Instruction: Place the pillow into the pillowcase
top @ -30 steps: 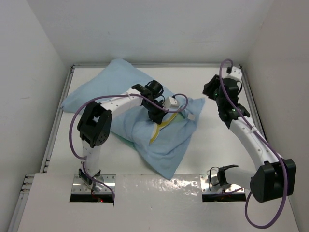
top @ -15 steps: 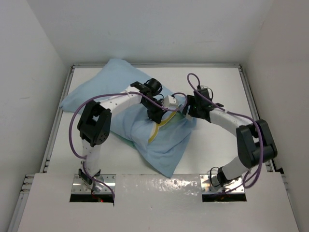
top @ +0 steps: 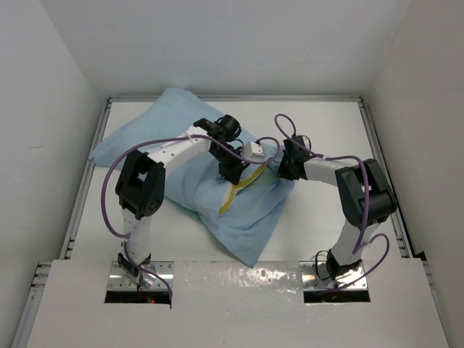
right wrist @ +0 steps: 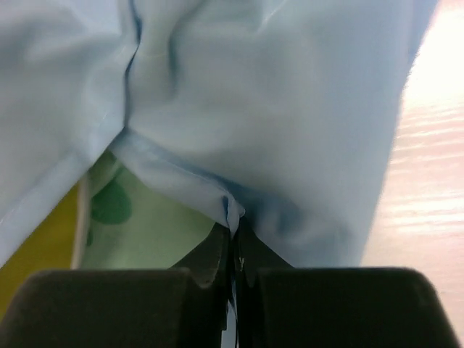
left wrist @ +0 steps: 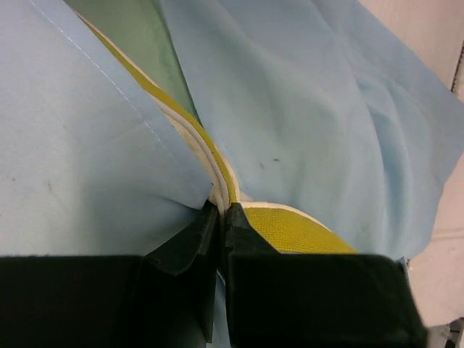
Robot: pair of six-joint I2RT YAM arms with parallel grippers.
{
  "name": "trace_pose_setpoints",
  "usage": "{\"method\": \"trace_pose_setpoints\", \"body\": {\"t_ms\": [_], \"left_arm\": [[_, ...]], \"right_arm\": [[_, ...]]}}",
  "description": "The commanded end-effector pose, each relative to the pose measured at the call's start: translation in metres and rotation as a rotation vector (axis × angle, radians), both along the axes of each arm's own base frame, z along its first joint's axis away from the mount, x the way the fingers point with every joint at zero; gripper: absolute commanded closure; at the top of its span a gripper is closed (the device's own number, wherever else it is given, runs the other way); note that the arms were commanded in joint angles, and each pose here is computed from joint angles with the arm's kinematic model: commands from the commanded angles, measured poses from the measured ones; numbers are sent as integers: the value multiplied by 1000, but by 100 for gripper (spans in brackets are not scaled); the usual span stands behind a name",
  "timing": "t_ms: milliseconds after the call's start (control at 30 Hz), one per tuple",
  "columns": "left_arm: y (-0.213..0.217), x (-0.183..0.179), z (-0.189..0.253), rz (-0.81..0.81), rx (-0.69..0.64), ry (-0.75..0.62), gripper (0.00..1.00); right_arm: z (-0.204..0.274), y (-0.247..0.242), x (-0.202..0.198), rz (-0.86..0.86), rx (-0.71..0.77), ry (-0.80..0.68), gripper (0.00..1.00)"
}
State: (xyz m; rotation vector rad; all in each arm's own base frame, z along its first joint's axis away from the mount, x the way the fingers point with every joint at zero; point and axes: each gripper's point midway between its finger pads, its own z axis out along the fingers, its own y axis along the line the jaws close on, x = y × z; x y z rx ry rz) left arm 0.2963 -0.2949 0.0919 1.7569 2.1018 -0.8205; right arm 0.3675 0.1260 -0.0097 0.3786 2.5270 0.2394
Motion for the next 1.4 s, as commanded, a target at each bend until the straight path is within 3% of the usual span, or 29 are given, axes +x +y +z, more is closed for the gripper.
{"method": "trace_pose_setpoints", "body": {"t_ms": [0,167,367,500,767,900,1000,1133,1167,1200,1233,1267,1300,1333,1367], "left_arm": [[11,-13,34,-74,-34,9,100],[29,-46,31,-179,-5,93,100],[48,-52,-10,-151,124,139,100],[30,-18,-22,-41,100,54,100],[-18,72,1,240,-40,-102,96],[-23,109,15,380,-65,-210,80],[-20,129,17,447,-56,-284,52],[-3,161,18,587,-13,-365,40],[-1,163,19,596,-10,-346,40],[-2,163,22,587,-37,-310,34],[-5,163,32,584,-62,-295,32],[-5,157,33,574,-58,-268,31],[-7,150,35,556,-71,-248,29],[-7,146,45,548,-87,-248,7],[-6,140,49,540,-87,-239,6]], "right_arm": [[1,-38,15,-159,-50,-16,100],[56,-87,54,-366,-64,-206,100],[116,-80,65,-289,-37,-376,100],[158,-49,48,-135,86,-499,100],[189,12,2,213,261,-470,100],[186,32,-11,373,299,-352,100],[202,40,-2,424,318,-363,100],[212,27,32,388,237,-362,100],[214,19,56,353,213,-355,67],[203,11,56,328,186,-276,42],[199,0,65,291,132,-243,28],[215,-7,77,269,85,-248,20],[201,-11,71,251,62,-179,16],[203,-17,71,217,49,-190,1],[189,-18,67,197,52,-207,1]]}}
